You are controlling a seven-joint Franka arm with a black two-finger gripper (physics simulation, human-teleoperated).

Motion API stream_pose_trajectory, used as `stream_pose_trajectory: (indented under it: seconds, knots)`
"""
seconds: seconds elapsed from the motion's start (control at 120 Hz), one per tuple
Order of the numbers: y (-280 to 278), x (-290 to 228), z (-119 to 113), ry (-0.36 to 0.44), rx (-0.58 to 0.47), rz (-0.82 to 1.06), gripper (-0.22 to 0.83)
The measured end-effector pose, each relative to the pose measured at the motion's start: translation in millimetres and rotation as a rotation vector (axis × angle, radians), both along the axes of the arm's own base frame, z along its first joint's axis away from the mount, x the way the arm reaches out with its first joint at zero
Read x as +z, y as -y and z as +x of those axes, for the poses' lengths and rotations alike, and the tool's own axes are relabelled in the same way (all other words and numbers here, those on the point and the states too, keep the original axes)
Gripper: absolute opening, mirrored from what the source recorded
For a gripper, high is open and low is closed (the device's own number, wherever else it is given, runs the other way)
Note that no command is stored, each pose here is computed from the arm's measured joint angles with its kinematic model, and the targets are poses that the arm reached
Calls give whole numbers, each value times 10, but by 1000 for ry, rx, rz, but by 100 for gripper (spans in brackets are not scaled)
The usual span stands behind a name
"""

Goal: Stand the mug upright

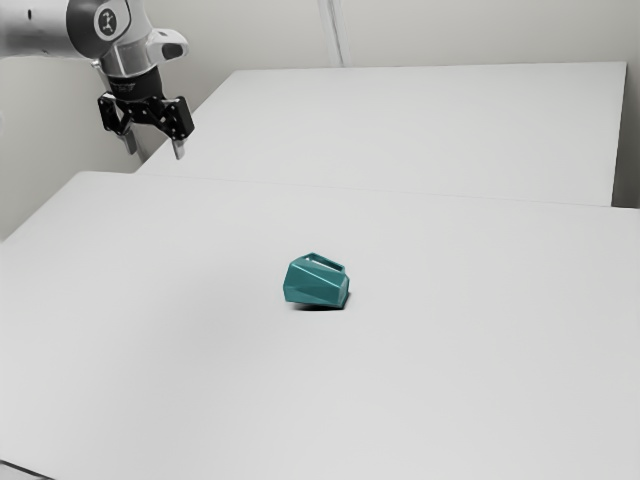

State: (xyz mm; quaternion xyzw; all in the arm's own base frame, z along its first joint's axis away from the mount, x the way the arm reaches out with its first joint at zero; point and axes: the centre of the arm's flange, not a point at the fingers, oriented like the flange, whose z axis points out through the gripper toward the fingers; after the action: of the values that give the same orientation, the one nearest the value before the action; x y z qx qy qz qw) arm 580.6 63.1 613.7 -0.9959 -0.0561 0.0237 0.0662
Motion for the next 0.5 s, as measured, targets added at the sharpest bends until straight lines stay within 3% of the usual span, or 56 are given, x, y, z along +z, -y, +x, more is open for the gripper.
stream_pose_trajectory:
  seconds: [0.225, 0.5]
  knots:
    - [28, -4, -10, 26, 8, -35, 60]
    - [-382, -710, -13, 76, 168, -266, 60]
